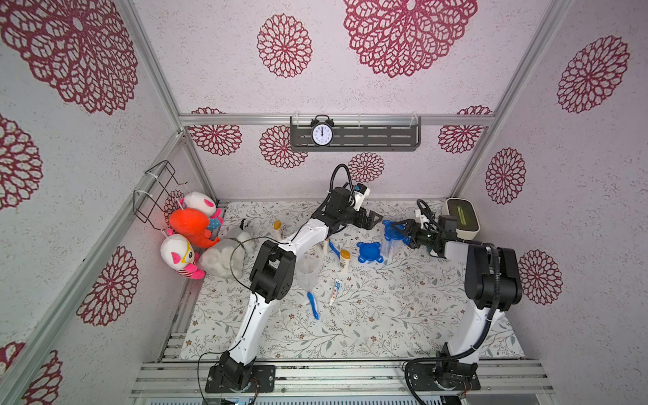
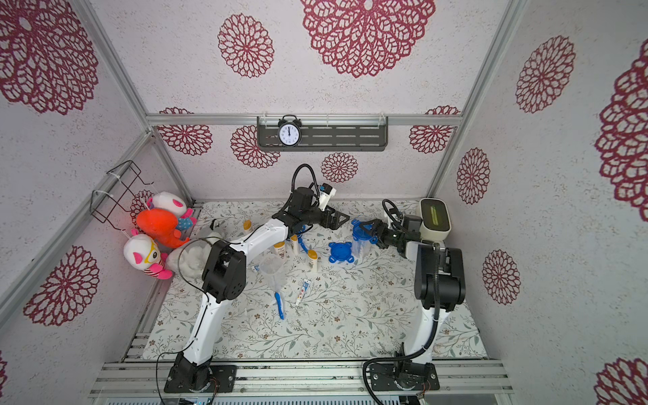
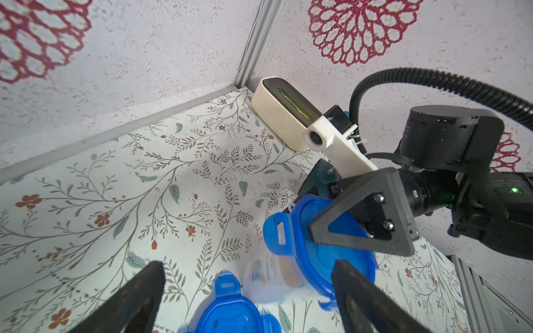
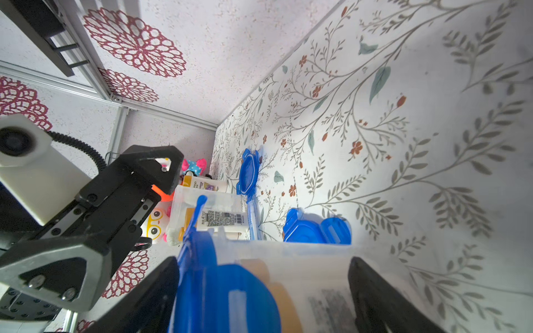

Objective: Pack away toiletry kits
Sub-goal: Close the fastener on the container.

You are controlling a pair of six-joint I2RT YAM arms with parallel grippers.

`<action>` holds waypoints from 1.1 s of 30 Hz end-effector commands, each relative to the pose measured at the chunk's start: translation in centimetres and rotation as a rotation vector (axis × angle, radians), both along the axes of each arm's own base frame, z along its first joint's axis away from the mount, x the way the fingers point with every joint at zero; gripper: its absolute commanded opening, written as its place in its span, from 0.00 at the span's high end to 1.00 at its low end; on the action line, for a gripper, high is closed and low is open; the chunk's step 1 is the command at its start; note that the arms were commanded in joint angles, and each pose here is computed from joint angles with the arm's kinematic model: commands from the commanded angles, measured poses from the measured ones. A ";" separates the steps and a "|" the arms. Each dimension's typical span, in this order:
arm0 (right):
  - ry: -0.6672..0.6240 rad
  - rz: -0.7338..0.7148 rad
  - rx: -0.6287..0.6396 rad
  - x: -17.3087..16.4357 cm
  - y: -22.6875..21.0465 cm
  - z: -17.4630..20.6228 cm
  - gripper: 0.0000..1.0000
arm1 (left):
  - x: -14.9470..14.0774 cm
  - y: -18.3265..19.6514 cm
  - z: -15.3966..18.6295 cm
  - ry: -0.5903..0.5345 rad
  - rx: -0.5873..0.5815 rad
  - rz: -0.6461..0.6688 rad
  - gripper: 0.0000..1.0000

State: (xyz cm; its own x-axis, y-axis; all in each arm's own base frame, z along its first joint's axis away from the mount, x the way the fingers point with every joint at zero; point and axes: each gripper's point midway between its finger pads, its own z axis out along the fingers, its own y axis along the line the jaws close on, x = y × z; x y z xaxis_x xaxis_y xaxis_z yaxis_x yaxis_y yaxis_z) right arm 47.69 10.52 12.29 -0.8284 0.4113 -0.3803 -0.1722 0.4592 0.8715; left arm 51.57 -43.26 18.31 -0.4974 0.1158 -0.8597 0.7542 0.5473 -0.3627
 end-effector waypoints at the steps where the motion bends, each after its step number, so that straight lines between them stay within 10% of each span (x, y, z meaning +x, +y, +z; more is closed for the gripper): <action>1: 0.150 0.026 0.008 -2.3 2.4 -2.9 0.09 | 0.0 0.7 2.2 -0.048 -0.001 0.001 0.05; 21: -0.101 -0.301 -0.381 -1.1 -4.7 10.6 0.01 | -4.7 1.3 5.6 -0.264 0.138 -0.121 0.02; 33: -0.051 -0.442 -0.499 -6.0 -7.9 10.9 0.01 | -6.9 -3.6 4.1 -0.245 0.340 -0.115 0.02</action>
